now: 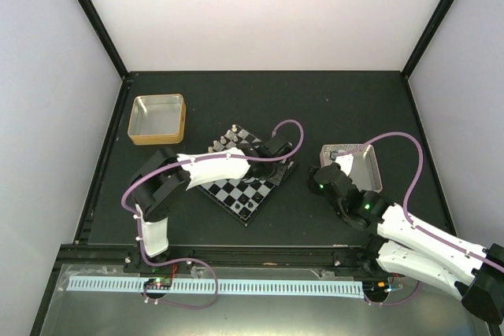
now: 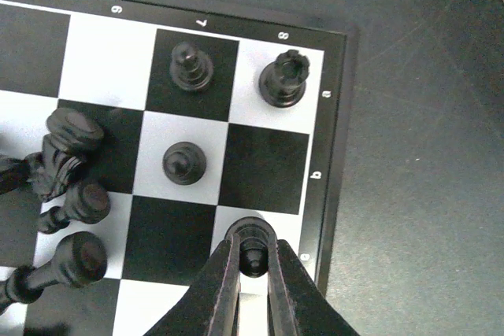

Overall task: Set up the chess pieces on the board
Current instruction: Place the chess piece on the chessboard, then pick up the chess piece from the chessboard, then place the chess piece on the chessboard.

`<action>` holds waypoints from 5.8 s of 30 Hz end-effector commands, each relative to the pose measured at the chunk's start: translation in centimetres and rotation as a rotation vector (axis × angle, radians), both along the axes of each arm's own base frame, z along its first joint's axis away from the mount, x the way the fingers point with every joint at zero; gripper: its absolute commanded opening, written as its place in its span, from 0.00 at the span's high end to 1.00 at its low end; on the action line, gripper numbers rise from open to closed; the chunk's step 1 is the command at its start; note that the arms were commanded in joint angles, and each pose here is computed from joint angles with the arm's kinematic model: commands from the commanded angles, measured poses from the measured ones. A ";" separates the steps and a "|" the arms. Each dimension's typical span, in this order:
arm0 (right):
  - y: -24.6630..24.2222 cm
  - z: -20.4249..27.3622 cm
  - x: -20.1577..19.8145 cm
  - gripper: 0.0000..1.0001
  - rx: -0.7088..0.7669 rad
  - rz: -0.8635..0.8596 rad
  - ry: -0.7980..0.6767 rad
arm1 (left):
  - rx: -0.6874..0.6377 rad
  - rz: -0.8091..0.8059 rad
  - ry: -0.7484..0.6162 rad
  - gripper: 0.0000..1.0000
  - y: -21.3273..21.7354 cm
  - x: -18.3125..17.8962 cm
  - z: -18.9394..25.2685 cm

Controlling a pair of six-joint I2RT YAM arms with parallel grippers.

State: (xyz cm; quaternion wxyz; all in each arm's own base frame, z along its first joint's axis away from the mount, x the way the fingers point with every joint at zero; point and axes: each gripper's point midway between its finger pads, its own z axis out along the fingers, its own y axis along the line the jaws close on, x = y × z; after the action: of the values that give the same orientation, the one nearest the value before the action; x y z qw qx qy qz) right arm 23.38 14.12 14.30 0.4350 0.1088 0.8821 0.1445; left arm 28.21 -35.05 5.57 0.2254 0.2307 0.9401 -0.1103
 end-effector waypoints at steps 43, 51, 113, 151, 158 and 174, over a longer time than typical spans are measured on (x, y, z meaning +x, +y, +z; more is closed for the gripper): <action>2.9 0.7 0.6 0.35 0.021 0.117 0.005 | -0.150 0.101 -0.091 0.47 3.7 0.9 7.3; 5.8 -0.1 1.4 0.38 0.003 0.186 0.078 | -0.107 0.229 -0.041 0.52 9.5 1.4 4.4; 1.6 1.0 1.1 0.45 0.048 0.016 -0.017 | -0.255 0.000 0.026 0.94 2.2 1.2 4.6; 2.3 1.0 0.8 0.44 0.071 0.056 -0.017 | -0.092 -0.013 -0.002 0.85 1.6 3.0 -0.3; 2.7 2.2 0.7 0.44 0.106 0.078 -0.034 | -0.110 0.001 -0.002 0.71 1.7 3.0 1.9; 8.5 3.9 1.4 0.45 0.087 0.317 0.010 | -0.203 0.235 -0.172 0.67 9.4 3.5 9.5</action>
State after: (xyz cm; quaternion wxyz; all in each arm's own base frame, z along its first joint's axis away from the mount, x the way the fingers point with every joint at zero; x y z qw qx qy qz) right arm 24.13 19.52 17.26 0.4150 0.0393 0.8798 0.2284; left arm 31.51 -29.41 13.14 0.3033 0.1652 0.9239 -0.1649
